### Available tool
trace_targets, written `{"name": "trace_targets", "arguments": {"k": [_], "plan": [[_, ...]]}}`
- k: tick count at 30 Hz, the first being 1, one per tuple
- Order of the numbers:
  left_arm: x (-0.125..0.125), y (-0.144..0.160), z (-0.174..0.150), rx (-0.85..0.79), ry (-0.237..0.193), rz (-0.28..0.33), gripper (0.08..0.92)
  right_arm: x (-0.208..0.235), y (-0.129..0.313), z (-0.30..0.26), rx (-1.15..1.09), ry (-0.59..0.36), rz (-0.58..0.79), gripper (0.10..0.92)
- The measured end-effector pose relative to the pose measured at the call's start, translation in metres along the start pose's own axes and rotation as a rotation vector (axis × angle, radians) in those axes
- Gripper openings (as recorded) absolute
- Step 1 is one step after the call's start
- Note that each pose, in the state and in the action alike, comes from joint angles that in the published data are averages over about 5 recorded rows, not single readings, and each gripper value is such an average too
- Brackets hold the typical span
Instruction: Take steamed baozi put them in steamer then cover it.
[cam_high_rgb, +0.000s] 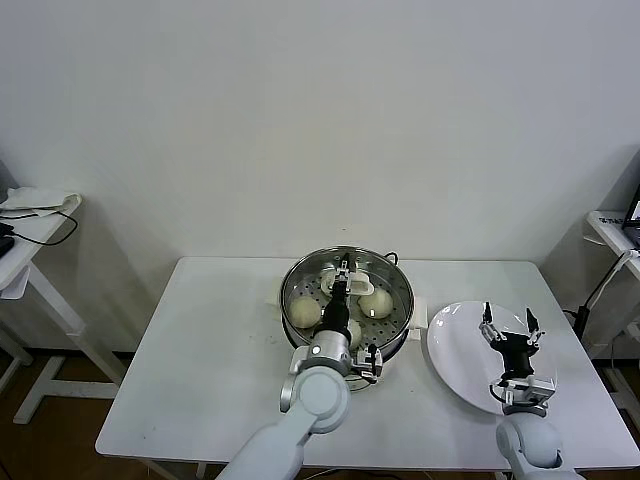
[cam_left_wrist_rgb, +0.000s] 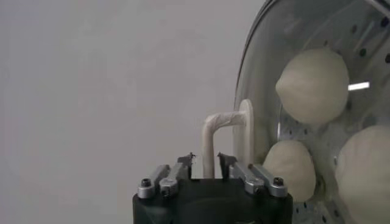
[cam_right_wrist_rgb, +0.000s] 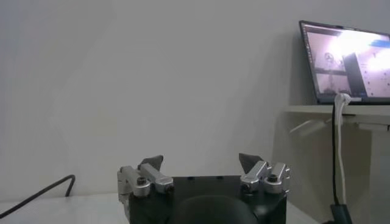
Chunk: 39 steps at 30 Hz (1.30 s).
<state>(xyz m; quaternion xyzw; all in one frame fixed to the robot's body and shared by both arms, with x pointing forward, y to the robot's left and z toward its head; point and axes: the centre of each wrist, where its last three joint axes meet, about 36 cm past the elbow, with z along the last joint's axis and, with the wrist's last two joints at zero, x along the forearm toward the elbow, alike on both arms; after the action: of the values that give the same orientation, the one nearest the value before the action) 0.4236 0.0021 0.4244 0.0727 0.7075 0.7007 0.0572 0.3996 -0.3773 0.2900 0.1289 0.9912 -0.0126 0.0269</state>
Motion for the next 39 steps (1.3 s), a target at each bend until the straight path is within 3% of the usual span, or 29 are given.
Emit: {"name": "trace_targets", "arguments": {"k": [9,19,22,31,39], "plan": [[0.016,0.005,0.006,0.021,-0.005,0.016,0.531,-0.003,0.005,-0.003,-0.006,-0.009,-0.008,0.823],[0.045,0.019,0.023,0.063,-0.013,0.014,0.782,-0.004,0.010,-0.006,-0.011,-0.015,-0.013,0.823],[0.057,0.025,0.029,0.082,-0.020,0.009,0.817,-0.003,0.010,-0.007,-0.011,-0.017,-0.014,0.823],[0.099,0.056,0.072,0.204,-0.028,-0.041,0.823,-0.001,0.005,-0.008,0.002,-0.013,-0.021,0.823],[0.114,0.050,0.134,0.506,-0.028,-0.106,0.823,0.004,0.002,-0.014,0.014,0.014,-0.035,0.823]]}}
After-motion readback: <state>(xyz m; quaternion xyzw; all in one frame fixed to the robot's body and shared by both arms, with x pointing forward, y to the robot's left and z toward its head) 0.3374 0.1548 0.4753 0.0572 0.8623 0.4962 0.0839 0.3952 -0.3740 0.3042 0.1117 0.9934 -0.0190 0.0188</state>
